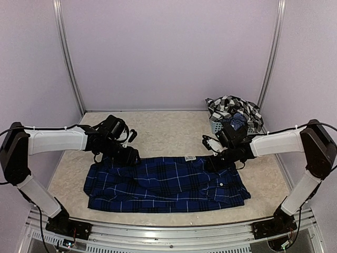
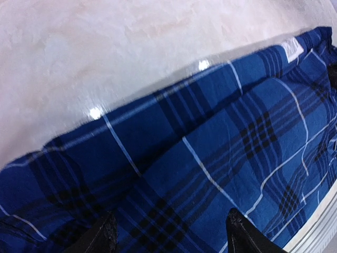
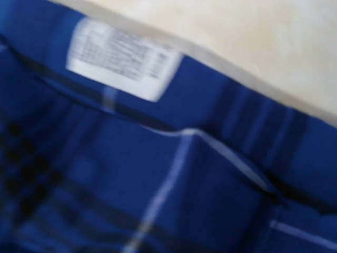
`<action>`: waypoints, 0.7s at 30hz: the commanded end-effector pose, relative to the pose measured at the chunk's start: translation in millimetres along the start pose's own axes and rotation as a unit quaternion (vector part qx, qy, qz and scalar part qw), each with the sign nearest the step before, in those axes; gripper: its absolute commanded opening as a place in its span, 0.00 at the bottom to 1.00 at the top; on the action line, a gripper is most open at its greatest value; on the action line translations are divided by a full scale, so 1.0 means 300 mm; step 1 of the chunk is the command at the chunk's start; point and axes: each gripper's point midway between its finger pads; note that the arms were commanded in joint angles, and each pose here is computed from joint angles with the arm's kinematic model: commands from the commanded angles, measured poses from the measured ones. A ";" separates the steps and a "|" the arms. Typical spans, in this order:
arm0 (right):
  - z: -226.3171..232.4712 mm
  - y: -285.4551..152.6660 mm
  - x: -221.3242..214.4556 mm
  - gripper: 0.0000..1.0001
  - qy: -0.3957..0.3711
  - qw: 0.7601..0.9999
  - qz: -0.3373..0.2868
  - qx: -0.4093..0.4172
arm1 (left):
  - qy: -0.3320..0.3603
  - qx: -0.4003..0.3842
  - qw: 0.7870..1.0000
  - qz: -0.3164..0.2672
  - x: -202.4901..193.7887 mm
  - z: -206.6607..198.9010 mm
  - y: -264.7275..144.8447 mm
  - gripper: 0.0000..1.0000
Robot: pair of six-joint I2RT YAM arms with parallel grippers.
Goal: Fold and stack the long sleeve shirts
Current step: Smooth out the rectangle-folded shirt at the center of the board.
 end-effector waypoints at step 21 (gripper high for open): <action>-0.145 -0.026 -0.084 0.25 0.045 0.994 0.030 -0.097 | -0.018 0.045 0.997 0.054 -0.218 0.063 0.102 0.66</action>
Point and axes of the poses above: each gripper's point midway between its finger pads, its own y axis out along the fingers, its own z axis along the line the jaws close on, x = y × z, and after that the axes turned 13 degrees about -y, right-handed
